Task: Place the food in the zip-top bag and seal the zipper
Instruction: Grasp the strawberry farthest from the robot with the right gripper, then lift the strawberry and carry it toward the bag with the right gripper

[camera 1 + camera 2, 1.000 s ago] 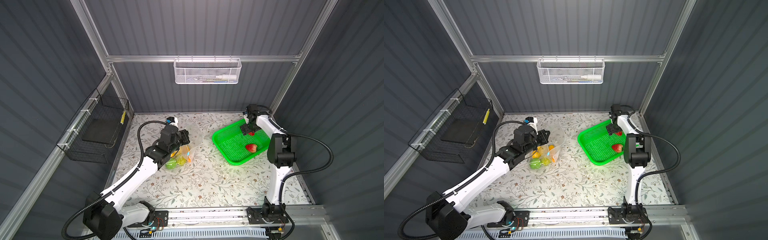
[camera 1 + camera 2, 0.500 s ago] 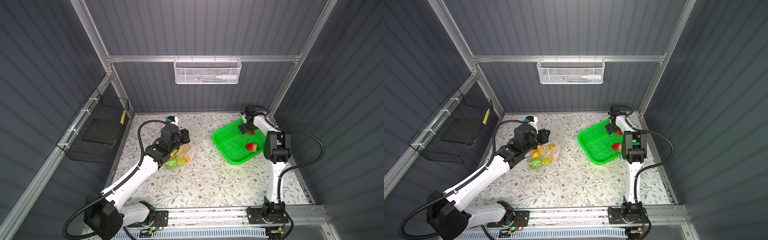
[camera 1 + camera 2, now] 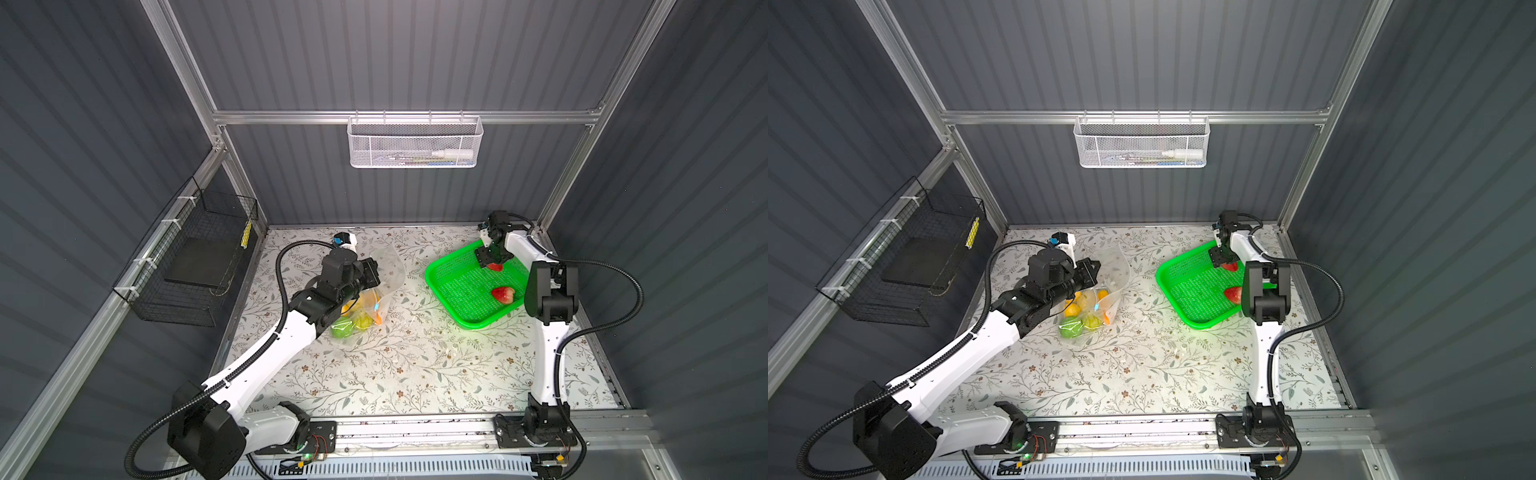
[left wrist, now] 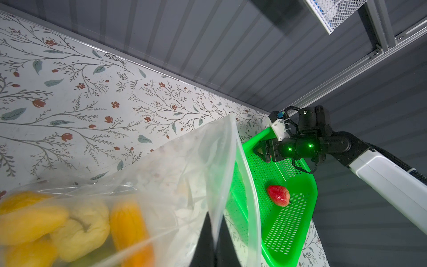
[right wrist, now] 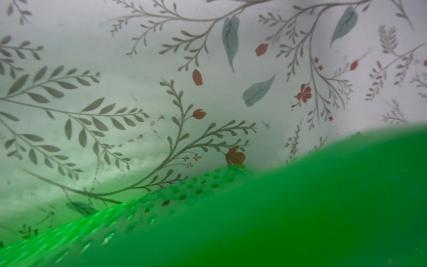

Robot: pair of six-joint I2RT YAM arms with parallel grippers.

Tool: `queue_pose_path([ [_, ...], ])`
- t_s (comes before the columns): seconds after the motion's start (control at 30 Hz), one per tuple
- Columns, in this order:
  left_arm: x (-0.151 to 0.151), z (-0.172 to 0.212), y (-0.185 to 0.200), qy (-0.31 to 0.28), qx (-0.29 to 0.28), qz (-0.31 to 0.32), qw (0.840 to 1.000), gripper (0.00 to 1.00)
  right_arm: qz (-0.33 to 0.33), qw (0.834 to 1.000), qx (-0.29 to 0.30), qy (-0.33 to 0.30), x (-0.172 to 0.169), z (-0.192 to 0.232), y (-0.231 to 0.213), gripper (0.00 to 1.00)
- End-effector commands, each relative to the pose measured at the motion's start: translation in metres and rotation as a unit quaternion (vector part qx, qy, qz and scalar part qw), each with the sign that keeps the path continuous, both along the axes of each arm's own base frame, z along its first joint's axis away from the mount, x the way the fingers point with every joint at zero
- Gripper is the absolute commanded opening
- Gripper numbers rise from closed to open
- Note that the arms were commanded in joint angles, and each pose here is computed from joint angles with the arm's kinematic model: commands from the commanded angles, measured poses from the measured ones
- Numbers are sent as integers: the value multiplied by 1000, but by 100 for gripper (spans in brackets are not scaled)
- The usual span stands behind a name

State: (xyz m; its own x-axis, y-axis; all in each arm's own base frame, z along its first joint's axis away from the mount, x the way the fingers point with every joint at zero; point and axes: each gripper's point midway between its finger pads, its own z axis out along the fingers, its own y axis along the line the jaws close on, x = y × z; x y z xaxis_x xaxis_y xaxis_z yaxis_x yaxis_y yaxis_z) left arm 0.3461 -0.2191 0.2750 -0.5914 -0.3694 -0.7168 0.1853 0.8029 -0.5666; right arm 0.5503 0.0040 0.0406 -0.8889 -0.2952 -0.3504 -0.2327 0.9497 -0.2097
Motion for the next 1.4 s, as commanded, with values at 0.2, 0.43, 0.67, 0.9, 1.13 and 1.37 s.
queue_pose_path([
  [0.2,-2,10,0,-2,-8,-3,1000,0,2,1000,3,21,-11,-6,-1,59],
  [0.43,-3,9,0,-3,-9,-3,1000,0,-10,1000,15,17,-13,5,1,52],
  [0.67,-2,9,-1,-7,-11,-4,1000,0,-58,997,38,-23,-29,56,2,51],
  [0.9,0,7,-7,-7,-15,-13,1000,0,-51,990,100,-82,-59,125,43,51],
  [1.13,-2,6,-6,-8,-15,-15,1000,0,43,979,144,-136,-92,196,139,52],
  [1.37,-7,6,0,-8,-15,-9,1000,0,139,928,286,-195,-126,274,248,51],
])
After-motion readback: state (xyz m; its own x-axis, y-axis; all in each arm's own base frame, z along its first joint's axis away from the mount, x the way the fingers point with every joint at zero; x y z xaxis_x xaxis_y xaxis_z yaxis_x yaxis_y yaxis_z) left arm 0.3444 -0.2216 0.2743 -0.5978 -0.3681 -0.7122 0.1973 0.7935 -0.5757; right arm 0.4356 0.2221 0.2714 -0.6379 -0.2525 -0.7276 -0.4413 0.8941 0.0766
